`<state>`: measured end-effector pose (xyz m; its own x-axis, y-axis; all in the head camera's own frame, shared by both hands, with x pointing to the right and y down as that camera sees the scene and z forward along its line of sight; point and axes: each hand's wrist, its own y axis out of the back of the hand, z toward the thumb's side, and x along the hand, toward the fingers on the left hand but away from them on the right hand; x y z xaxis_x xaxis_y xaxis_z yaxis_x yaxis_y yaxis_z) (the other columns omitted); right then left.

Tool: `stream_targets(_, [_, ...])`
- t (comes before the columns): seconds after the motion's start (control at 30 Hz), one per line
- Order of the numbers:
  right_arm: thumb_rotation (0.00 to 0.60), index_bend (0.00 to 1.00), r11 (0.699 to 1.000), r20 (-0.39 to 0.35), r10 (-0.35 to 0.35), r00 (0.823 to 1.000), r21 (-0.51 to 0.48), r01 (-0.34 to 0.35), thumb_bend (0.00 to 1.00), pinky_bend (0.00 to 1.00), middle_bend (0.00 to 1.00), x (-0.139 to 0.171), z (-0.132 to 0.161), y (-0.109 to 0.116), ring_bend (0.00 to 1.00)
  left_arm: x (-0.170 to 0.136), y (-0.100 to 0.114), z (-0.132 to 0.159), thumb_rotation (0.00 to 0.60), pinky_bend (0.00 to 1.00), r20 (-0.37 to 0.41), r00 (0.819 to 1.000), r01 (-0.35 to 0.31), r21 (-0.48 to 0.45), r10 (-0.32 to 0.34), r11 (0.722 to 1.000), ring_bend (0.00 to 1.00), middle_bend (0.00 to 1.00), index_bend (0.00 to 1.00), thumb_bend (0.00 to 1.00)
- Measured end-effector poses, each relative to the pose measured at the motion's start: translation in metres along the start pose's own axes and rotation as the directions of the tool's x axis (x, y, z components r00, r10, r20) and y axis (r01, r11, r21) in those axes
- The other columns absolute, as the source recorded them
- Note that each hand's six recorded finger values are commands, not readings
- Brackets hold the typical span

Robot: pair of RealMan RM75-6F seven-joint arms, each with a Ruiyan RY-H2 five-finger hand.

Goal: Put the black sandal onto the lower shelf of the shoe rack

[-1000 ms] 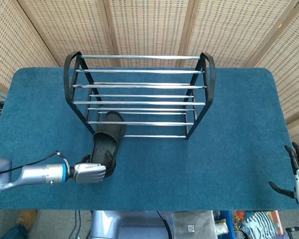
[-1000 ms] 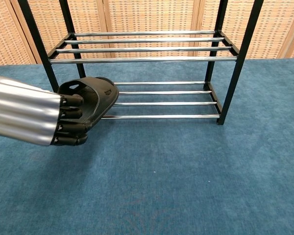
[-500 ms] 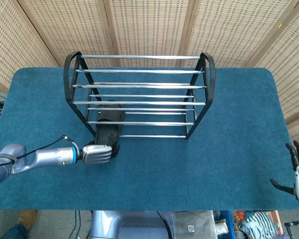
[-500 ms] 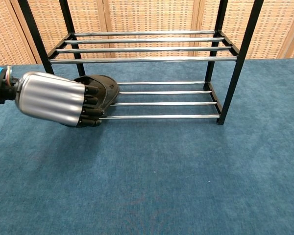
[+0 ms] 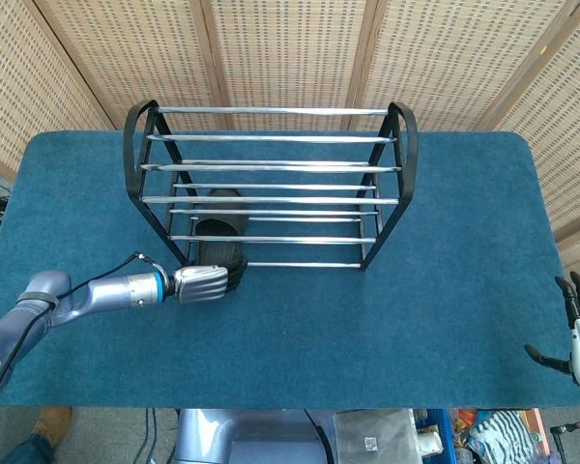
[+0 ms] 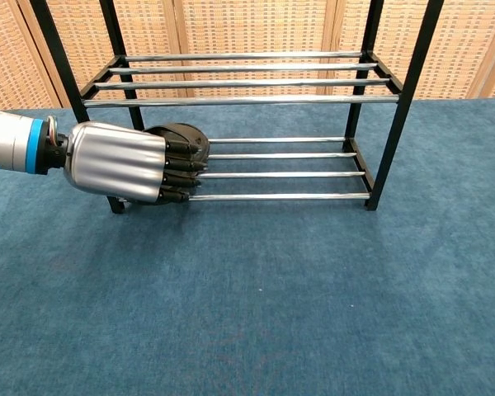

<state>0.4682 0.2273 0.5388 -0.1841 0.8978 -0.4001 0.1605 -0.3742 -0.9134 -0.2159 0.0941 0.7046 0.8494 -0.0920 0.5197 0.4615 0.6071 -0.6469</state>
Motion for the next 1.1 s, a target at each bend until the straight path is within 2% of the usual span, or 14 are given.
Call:
stream_targets(0.17, [0.6,0.0,1.0,-0.007,-0.002,1.0,-0.003,0.002,0.0,0.0,0.0,0.002,0.001,0.002,0.0,0.003,0.007,0.003,0.6,0.0,-0.036,0.999,0.003,0.007,-0.002,1.0,0.0,0.0,0.0,0.12])
stream_targets(0.5, [0.6,0.0,1.0,-0.032,-0.013,0.999,-0.026,0.012,0.0,0.0,0.0,0.009,0.005,0.008,0.0,-0.015,0.031,0.006,0.6,0.0,-0.035,0.999,-0.03,0.008,0.03,1.0,0.0,0.0,0.0,0.12])
stream_targets(0.63, [0.6,0.0,0.999,-0.048,-0.014,0.999,-0.037,0.012,0.0,0.0,0.0,0.013,0.006,0.01,0.0,-0.03,0.049,0.01,0.6,0.0,-0.039,0.997,-0.068,-0.03,0.067,0.997,0.0,0.0,0.0,0.12])
stream_targets(0.73, [0.6,0.0,0.999,-0.056,-0.013,0.998,-0.044,0.01,0.0,0.0,0.0,0.016,0.007,0.012,0.0,-0.048,0.068,0.015,0.6,0.0,-0.051,0.992,-0.122,-0.089,0.118,0.988,0.0,0.0,0.0,0.12])
stream_targets(0.87, [0.6,0.0,0.999,-0.066,-0.006,0.998,-0.05,0.002,0.0,0.0,0.0,0.019,0.008,0.012,0.0,-0.083,0.085,0.023,0.6,0.0,-0.105,0.979,-0.192,-0.199,0.174,0.961,0.0,0.0,0.0,0.12])
stream_targets(0.93, [0.6,0.0,0.999,-0.073,-0.002,0.997,-0.051,-0.002,0.0,0.0,0.0,0.021,0.009,0.012,0.0,-0.1,0.09,0.029,0.6,0.0,-0.148,0.974,-0.208,-0.268,0.173,0.941,0.0,0.0,0.0,0.12])
stream_targets(0.97, [0.6,0.0,0.999,-0.077,-0.001,0.997,-0.052,-0.003,0.0,0.0,0.0,0.021,0.01,0.011,0.0,-0.116,0.091,0.035,0.6,0.0,-0.194,0.969,-0.21,-0.336,0.151,0.918,0.0,0.0,0.0,0.12])
stream_targets(1.03, [0.6,0.0,0.999,-0.086,0.003,0.996,-0.054,-0.007,0.0,0.0,0.0,0.022,0.011,0.011,0.0,-0.132,0.089,0.041,0.6,0.0,-0.246,0.963,-0.201,-0.403,0.105,0.893,0.0,0.0,0.0,0.12])
stream_targets(1.1, [0.6,0.0,0.998,-0.093,0.004,0.996,-0.058,-0.009,0.0,0.0,0.0,0.024,0.013,0.011,0.0,-0.152,0.083,0.048,0.6,0.0,-0.321,0.947,-0.169,-0.495,0.001,0.852,0.0,0.0,0.0,0.12])
